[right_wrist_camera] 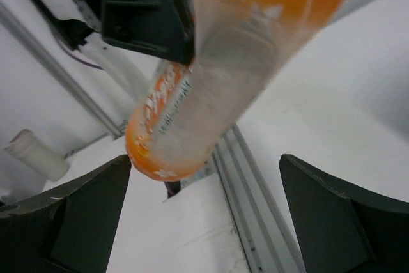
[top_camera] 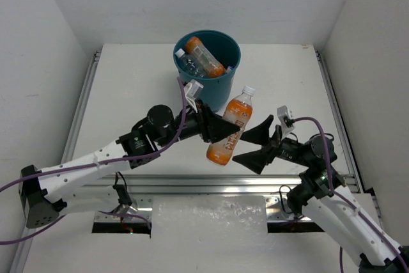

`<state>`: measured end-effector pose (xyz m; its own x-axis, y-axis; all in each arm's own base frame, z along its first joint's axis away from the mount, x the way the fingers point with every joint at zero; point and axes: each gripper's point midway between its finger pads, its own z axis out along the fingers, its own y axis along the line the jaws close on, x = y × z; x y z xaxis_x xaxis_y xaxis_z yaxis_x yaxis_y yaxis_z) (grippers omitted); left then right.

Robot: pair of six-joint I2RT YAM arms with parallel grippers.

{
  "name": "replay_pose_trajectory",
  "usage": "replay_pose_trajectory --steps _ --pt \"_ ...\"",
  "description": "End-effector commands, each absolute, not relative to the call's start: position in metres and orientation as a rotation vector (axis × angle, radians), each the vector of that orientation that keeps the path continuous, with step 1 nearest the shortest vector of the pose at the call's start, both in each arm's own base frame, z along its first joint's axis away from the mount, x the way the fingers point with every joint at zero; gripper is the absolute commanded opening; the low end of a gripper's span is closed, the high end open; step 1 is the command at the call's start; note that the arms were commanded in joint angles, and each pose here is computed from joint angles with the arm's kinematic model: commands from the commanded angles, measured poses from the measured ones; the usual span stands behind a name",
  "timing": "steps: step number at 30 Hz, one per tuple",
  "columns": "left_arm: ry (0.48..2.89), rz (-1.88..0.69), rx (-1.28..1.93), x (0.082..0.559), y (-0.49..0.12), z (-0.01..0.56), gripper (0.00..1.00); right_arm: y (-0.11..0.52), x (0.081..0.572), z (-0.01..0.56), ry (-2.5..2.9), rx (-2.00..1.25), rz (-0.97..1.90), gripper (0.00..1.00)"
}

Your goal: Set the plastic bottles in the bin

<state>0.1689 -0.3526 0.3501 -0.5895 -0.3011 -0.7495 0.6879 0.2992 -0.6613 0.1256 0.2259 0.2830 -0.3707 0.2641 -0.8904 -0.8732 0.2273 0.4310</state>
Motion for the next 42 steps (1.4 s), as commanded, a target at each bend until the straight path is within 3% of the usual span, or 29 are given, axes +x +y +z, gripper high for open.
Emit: replay_pose_trajectory --steps 1,7,10,11,13,14,15,17,21,24,29,34,35,42 --pt "1.581 -1.537 0.421 0.156 -0.36 0.381 0.0 0.23 0.105 0.324 1.286 -0.716 1.46 0.99" --pt "1.532 -1.605 0.432 0.15 -0.365 0.382 0.0 0.241 0.118 0.336 1.319 -0.685 1.527 0.99" --pt "1.54 -1.597 0.426 0.153 -0.367 0.38 0.0 0.245 0.115 0.346 1.267 -0.708 1.58 0.9" --pt "1.542 -1.595 0.427 0.155 -0.369 0.379 0.02 0.246 0.115 0.346 1.267 -0.709 1.588 0.75" --pt "1.538 -1.594 0.431 0.155 -0.37 0.379 0.24 0.248 0.118 0.347 1.266 -0.712 1.585 0.52" --pt "1.543 -1.582 0.433 0.156 -0.37 0.377 0.62 0.248 0.121 0.347 1.272 -0.703 1.577 0.25" --pt "1.55 -1.557 0.418 0.16 -0.369 0.376 0.78 0.248 0.124 0.349 1.267 -0.702 1.555 0.14" --pt "1.601 -1.455 0.388 0.171 -0.361 0.374 0.99 0.248 0.14 0.341 1.315 -0.66 1.47 0.0" --pt "1.709 -0.91 -0.089 0.243 -0.277 0.386 1.0 0.235 0.199 0.335 1.447 -0.496 1.152 0.0" --pt "1.706 -0.532 -0.379 0.261 -0.188 0.388 1.0 0.228 0.234 0.342 1.47 -0.46 0.97 0.0" --pt "1.621 -0.268 -0.576 0.237 -0.087 0.395 1.0 0.228 0.299 0.373 1.478 -0.462 0.714 0.0" --pt "1.66 -0.22 -0.468 0.227 -0.077 0.371 1.0 0.235 0.376 0.359 1.558 -0.479 0.459 0.0" --pt "1.683 -0.215 -0.437 0.228 -0.082 0.364 1.0 0.235 0.389 0.379 1.53 -0.462 0.424 0.0" --pt "1.848 -0.098 -0.249 0.247 -0.116 0.304 1.0 0.238 0.475 0.358 1.606 -0.514 0.113 0.02"
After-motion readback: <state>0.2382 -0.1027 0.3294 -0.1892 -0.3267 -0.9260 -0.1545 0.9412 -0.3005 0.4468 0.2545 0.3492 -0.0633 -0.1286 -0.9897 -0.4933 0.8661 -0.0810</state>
